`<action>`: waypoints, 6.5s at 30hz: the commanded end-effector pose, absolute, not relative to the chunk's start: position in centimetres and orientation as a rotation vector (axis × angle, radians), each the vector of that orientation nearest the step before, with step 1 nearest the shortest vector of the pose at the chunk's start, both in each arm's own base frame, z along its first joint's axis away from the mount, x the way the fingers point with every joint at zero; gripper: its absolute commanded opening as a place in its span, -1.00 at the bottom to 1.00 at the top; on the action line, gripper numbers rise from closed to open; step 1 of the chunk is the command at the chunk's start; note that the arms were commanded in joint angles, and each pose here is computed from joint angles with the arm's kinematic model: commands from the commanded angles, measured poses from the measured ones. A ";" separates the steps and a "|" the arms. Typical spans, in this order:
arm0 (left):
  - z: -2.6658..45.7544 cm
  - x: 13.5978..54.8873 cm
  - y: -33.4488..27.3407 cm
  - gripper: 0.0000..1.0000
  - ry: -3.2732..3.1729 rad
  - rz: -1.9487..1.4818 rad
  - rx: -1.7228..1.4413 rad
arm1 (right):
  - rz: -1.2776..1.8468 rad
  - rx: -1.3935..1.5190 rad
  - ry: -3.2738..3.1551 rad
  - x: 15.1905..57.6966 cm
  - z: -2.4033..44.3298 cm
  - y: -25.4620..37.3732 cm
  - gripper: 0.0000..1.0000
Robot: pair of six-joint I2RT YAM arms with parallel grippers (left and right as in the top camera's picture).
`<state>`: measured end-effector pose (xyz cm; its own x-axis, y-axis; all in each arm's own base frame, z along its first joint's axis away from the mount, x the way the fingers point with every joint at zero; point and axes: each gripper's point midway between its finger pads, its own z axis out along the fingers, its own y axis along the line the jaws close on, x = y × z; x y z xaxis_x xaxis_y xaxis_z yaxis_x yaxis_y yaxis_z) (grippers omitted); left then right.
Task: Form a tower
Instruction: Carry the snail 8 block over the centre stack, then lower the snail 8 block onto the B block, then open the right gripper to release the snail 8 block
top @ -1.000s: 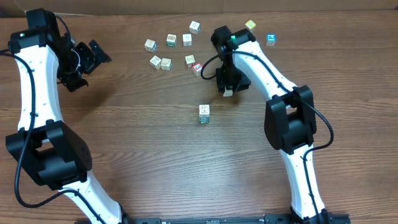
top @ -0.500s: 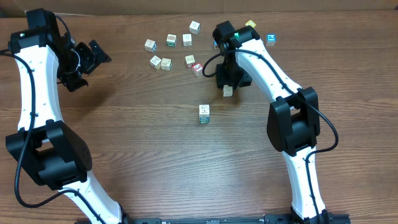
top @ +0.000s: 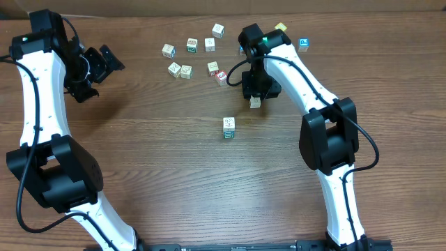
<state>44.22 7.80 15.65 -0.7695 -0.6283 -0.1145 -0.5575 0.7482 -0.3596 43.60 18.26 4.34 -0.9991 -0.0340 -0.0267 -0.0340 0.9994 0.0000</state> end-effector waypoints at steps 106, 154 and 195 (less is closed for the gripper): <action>16.3 44.5 7.5 0.99 2.712 -0.459 -0.892 | 0.132 0.023 2.994 33.3 11.8 26.3 -0.44; 16.3 44.5 7.5 0.99 2.712 -0.459 -0.892 | 0.137 -0.015 2.988 33.4 11.8 26.5 0.11; 16.3 44.5 7.5 0.99 2.712 -0.459 -0.892 | 0.148 -0.015 2.977 33.6 11.8 26.7 0.99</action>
<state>44.21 7.80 15.65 -0.7694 -0.6284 -0.1146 -0.5576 0.7483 -0.3592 33.45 26.54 11.87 -0.9892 0.0016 -0.1468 -0.0133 0.9949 0.1002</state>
